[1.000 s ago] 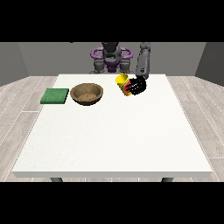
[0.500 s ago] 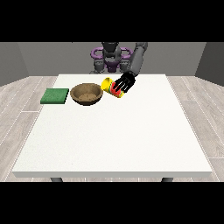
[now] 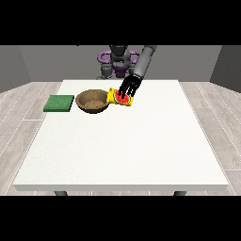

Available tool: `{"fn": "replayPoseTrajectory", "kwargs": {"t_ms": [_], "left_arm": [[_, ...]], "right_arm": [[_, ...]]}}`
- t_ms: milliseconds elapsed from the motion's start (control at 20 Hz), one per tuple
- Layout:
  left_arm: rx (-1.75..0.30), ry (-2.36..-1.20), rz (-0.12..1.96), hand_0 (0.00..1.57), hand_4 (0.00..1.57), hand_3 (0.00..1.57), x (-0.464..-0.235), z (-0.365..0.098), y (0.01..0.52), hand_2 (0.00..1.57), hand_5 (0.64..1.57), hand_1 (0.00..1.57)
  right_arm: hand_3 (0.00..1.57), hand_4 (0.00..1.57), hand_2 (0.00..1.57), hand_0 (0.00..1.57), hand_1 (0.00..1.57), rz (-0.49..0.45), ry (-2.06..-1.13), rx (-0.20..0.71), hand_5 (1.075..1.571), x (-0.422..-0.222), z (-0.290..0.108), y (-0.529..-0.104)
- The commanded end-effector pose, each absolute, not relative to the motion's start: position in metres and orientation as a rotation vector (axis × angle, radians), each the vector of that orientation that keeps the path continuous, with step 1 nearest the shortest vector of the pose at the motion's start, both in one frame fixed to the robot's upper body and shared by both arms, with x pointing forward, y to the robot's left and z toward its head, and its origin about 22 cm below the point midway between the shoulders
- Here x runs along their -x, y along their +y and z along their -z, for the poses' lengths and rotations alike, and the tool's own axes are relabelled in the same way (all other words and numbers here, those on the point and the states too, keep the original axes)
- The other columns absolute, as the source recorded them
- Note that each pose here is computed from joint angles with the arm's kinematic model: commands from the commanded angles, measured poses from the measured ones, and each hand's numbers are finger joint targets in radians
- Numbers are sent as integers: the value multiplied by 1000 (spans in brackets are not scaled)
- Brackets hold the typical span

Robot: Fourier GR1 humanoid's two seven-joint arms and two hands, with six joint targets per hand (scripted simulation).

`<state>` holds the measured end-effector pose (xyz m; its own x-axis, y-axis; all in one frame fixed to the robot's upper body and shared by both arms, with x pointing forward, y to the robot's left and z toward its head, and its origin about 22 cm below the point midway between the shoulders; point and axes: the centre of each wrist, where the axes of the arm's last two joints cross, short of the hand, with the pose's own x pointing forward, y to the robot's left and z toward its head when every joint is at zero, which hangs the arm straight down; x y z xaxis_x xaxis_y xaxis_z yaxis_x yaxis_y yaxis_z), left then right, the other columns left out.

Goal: Pick the cup and pour the ball into the bowl, then pick the bowl and place it on the pad

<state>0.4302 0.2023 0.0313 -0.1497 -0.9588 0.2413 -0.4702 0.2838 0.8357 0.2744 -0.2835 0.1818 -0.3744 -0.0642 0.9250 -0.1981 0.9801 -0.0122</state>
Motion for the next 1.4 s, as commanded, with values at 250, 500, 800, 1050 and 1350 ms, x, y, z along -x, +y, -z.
{"fn": "replayPoseTrajectory", "kwargs": {"t_ms": [250, 500, 800, 1050, 1350], "left_arm": [[-1497, -1642, 1286, 1326, 979, 1427, -420, -4, 150, 1433, 1480, 1326], [-1630, -1504, 1633, 1469, 982, 1571, -419, -1, 133, 1571, 1490, 1469], [-1783, -1410, 1872, 1503, 1057, 1571, -420, -22, 86, 1571, 1505, 1503], [-1798, -1370, 1860, 1499, 1059, 1571, -400, -2, 73, 1571, 1507, 1499], [-1461, -1611, 1287, 936, 1089, 1305, -415, -21, 112, 1369, 1448, 936]], "right_arm": [[0, 378, 0, 0, 0, -95, -1867, -180, 1565, -289, -149, -276], [0, 381, 0, 0, 0, -62, -1776, -147, 1565, -290, -124, -291], [0, 373, 0, 0, 0, -51, -1738, -125, 1566, -299, -114, -298], [0, 378, 0, 0, 0, -54, -1734, -175, 1564, -301, -120, -302], [0, 378, 0, 0, 0, 6, -1749, -76, 1564, -284, -108, -346]]}}
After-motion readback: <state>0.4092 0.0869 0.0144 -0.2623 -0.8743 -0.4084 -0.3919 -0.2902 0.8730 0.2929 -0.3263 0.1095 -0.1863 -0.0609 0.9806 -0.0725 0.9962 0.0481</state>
